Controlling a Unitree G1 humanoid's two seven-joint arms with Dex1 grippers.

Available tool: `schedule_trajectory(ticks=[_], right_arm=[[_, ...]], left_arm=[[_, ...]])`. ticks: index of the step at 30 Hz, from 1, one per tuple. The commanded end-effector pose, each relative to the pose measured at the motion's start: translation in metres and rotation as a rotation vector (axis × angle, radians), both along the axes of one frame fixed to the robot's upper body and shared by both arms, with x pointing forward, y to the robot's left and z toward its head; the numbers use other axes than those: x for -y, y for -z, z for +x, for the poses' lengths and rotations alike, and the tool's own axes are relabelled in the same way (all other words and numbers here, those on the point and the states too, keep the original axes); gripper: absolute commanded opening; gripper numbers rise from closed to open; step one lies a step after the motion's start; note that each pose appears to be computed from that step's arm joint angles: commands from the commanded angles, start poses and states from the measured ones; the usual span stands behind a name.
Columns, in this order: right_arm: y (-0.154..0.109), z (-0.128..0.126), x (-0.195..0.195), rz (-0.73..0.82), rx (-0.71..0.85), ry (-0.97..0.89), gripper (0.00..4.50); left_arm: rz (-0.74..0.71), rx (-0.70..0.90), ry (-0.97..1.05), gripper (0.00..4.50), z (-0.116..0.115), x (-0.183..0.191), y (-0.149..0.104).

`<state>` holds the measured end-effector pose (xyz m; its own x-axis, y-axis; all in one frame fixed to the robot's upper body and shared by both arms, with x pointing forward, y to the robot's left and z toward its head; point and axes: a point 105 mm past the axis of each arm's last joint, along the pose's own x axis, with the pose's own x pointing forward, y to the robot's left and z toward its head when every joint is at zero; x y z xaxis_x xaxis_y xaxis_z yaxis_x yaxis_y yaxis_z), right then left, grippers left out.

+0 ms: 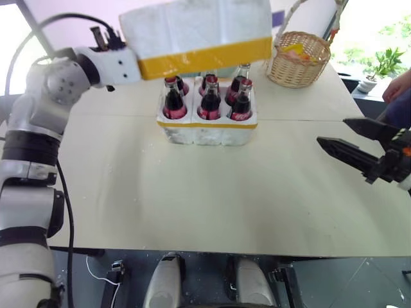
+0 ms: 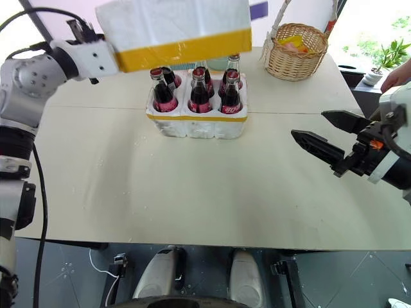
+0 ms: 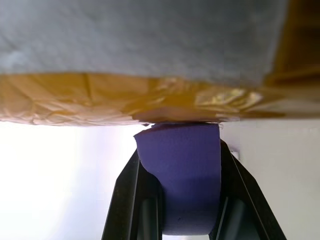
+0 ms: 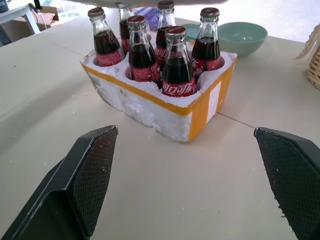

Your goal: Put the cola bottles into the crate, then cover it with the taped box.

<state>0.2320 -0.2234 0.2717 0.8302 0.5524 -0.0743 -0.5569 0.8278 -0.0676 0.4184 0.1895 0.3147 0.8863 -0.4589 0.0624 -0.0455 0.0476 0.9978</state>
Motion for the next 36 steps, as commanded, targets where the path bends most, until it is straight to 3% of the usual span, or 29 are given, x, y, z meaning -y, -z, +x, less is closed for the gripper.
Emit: schedule_trajectory(ticks=[1,8,15,16,21,24,27,31,34,36], right_arm=[[-0.010,-0.003,0.000,0.012,0.054,0.008,4.50],[-0.012,-0.001,-0.001,0.027,0.064,0.010,4.50],[-0.012,0.000,-0.001,0.037,0.069,0.021,4.50],[-0.012,0.000,0.000,0.038,0.070,0.024,4.50],[-0.010,0.000,0.002,0.042,0.070,0.038,4.50],[-0.009,0.001,0.004,0.046,0.070,0.048,4.50],[-0.007,0.001,0.006,0.047,0.068,0.056,4.50],[-0.002,0.000,0.011,0.044,0.055,0.074,4.50],[0.002,0.000,0.016,0.038,0.043,0.089,4.50],[0.007,-0.001,0.021,0.024,0.032,0.098,4.50]], left_arm=[[0.067,0.125,0.025,0.73,-0.005,0.003,-0.012],[0.207,0.213,0.014,0.73,0.002,0.006,0.000],[0.241,0.207,0.027,0.73,0.008,0.009,0.027],[0.236,0.198,0.024,1.49,0.009,0.007,0.029],[0.194,0.160,0.030,3.93,0.006,0.004,0.036],[0.160,0.155,0.048,3.93,0.000,0.001,0.037],[0.083,0.139,0.051,3.93,-0.006,-0.006,0.032],[-0.200,-0.056,0.144,3.93,-0.025,-0.021,0.034],[-0.431,-0.362,0.175,3.93,-0.034,-0.037,0.048],[-0.629,-0.652,0.228,3.93,-0.047,-0.046,0.055]])
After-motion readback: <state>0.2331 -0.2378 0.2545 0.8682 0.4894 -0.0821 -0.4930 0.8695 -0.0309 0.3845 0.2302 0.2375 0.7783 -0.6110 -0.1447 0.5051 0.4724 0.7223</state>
